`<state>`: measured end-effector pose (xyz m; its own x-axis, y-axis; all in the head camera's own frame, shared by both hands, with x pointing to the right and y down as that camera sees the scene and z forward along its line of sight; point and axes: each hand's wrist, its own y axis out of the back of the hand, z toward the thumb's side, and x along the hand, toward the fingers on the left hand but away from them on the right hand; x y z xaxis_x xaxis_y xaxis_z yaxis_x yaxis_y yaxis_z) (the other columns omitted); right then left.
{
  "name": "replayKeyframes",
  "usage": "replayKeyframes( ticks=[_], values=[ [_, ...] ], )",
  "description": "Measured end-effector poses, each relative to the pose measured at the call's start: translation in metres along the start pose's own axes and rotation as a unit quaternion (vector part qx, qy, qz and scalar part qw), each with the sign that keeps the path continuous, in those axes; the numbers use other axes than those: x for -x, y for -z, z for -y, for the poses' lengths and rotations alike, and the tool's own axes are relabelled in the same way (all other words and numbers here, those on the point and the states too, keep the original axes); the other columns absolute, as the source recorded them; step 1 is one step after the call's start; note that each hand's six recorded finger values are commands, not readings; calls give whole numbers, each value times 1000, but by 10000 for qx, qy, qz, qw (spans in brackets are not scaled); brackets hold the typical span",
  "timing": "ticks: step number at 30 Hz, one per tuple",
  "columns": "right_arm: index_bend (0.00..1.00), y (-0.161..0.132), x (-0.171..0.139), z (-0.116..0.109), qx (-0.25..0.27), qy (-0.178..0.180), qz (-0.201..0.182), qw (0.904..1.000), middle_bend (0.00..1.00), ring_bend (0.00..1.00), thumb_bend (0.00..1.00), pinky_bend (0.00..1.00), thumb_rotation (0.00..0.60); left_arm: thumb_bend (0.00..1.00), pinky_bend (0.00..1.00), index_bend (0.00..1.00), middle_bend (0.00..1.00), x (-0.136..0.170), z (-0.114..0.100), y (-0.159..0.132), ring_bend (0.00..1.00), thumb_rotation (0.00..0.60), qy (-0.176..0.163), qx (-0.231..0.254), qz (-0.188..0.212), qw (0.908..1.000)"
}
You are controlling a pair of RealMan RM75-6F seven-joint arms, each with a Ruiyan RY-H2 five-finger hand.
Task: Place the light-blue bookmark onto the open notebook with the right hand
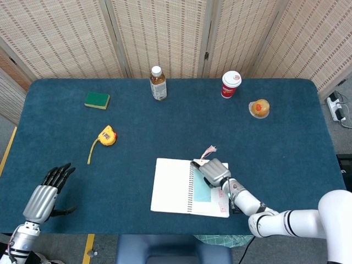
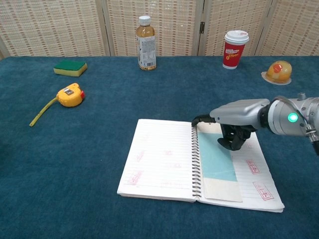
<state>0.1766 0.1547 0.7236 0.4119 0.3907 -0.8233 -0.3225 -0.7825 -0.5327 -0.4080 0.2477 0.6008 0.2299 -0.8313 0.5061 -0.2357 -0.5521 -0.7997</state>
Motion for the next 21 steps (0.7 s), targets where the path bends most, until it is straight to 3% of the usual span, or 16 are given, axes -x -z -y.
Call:
replayKeyframes(
  ticks=[9,13,21],
  values=[
    [116,2,-9,-4,11,169,-97,9998,991,1000,666,1000,600,139,0,47,38,1,0,-1,0,600,1,-18,18,10000],
    [116,15,-16,-8,122,295,48,9995,991,1000,665,1000,600,141,0,47,38,1,1,-1,0,600,32,-20,18,10000],
    [116,31,-6,-9,388,204,253,9987,991,1000,666,1000,600,138,0,46,38,0,3,-3,0,600,44,-22,27,10000]
  ],
)
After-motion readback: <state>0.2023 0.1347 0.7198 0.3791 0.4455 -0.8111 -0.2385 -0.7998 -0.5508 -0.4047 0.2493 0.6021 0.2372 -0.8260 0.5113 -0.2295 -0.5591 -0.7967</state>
